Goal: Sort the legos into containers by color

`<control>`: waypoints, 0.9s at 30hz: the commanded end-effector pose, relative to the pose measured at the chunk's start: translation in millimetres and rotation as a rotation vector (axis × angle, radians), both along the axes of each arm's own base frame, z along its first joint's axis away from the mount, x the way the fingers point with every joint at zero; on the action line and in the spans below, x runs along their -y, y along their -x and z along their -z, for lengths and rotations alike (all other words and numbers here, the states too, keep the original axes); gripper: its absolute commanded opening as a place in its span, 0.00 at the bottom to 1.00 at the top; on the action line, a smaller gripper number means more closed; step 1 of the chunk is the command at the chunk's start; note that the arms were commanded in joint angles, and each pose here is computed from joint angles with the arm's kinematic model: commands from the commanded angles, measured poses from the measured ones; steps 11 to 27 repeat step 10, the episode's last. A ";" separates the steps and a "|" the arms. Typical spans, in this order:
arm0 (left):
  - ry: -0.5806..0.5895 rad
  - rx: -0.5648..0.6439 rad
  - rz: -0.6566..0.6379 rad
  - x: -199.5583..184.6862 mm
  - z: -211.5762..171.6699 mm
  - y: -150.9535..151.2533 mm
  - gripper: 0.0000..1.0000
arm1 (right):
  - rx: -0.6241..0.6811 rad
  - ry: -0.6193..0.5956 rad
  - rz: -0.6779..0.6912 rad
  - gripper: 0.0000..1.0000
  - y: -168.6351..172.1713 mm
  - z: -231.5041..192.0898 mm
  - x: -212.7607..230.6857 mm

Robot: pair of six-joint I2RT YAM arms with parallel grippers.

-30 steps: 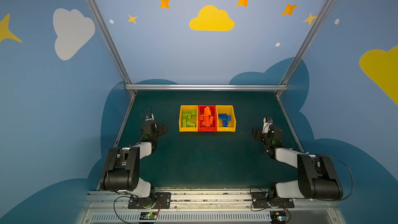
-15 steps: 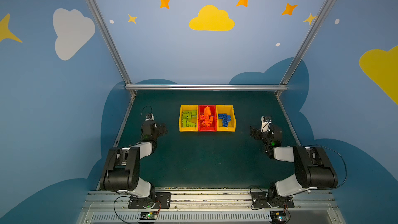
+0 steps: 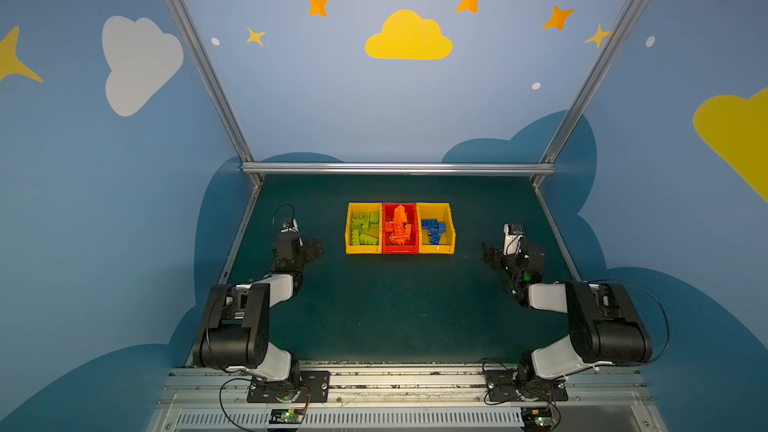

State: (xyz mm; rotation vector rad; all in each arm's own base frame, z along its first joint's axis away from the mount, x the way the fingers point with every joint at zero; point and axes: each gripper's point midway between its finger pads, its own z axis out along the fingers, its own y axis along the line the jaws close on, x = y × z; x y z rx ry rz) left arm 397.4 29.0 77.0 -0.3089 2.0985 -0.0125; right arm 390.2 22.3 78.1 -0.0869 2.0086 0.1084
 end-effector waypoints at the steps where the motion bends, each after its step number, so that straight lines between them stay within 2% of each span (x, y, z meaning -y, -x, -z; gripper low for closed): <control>1: -0.016 0.023 -0.003 -1.3 -8.1 -5.9 1.00 | 0.031 0.001 -0.021 0.94 -3.4 -11.1 -4.2; 27: -0.019 0.025 -0.003 -1.2 -8.6 -6.5 1.00 | 0.030 0.001 -0.020 0.94 -3.3 -10.9 -3.6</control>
